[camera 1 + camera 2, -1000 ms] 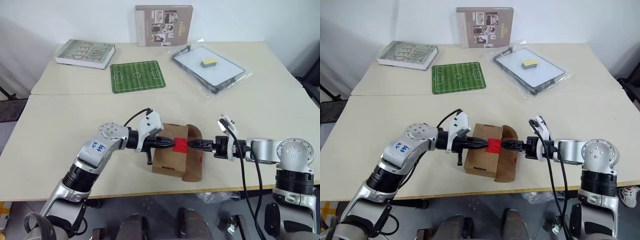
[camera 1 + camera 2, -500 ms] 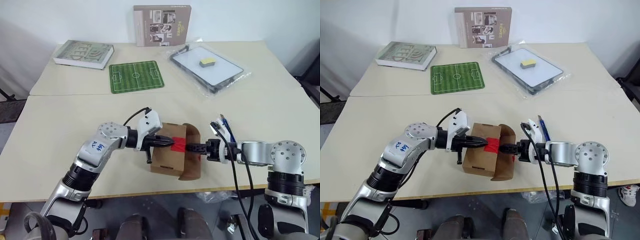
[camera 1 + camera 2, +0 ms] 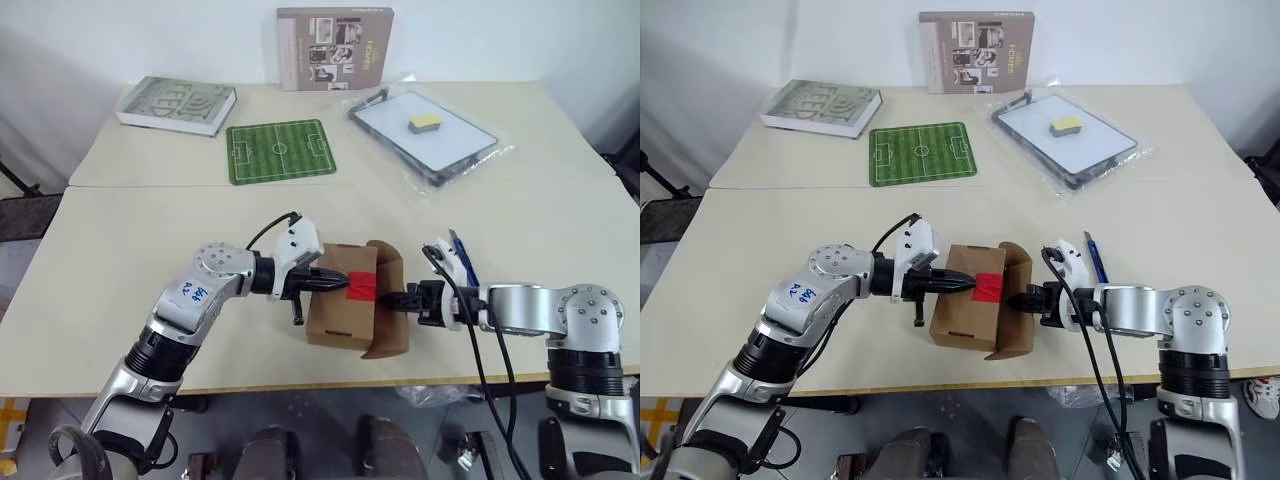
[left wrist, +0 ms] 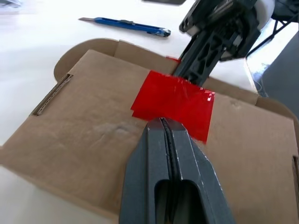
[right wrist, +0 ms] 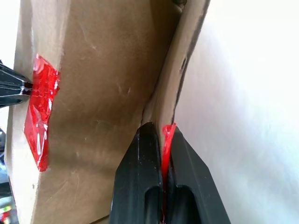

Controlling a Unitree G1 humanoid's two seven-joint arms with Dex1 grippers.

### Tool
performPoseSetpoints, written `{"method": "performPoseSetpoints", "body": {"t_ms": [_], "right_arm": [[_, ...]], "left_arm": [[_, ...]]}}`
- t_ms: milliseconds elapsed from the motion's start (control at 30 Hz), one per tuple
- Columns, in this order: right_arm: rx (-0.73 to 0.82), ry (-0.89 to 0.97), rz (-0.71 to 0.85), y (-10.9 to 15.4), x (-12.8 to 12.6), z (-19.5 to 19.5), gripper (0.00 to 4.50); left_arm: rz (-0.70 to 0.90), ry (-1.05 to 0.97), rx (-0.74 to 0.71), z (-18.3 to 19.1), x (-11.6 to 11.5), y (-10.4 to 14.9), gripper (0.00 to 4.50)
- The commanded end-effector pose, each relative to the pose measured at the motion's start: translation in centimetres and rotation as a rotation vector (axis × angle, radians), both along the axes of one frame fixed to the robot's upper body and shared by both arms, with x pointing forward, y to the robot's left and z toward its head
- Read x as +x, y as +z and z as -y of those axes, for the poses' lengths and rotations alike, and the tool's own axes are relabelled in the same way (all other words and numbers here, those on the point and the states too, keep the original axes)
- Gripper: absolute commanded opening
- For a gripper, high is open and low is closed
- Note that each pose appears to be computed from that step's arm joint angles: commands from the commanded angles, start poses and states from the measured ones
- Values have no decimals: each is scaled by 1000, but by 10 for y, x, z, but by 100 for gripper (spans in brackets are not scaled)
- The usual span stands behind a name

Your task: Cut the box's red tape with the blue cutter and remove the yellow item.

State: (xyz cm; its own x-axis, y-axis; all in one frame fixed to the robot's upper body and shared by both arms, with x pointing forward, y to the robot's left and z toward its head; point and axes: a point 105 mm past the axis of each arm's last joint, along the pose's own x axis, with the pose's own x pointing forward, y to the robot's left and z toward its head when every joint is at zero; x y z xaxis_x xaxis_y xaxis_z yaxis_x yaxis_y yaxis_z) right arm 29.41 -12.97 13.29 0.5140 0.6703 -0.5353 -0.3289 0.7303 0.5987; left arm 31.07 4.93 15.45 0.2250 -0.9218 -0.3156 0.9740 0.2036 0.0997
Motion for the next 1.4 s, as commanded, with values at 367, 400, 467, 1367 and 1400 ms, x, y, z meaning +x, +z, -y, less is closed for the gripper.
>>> {"method": "performPoseSetpoints", "body": {"t_ms": [367, 400, 467, 1367, 1400], "right_arm": [[-103, 54, 257, 73, 1, -6, 3], [-112, 59, 268, 75, 1, -6, 3], [-150, 65, 296, 84, 2, -3, 3], [-441, 121, 432, 123, 10, -16, 3], [-446, 111, 424, 122, 12, -14, 3]], "left_arm": [[-32, 64, 3, -3, 6, -12, 0], [-31, 67, -3, -3, 6, -12, 0], [-25, 74, -18, -2, 7, -10, 0], [-7, 110, -151, 15, 14, -12, 0], [-20, 81, -163, 13, 9, -11, 0]]}}
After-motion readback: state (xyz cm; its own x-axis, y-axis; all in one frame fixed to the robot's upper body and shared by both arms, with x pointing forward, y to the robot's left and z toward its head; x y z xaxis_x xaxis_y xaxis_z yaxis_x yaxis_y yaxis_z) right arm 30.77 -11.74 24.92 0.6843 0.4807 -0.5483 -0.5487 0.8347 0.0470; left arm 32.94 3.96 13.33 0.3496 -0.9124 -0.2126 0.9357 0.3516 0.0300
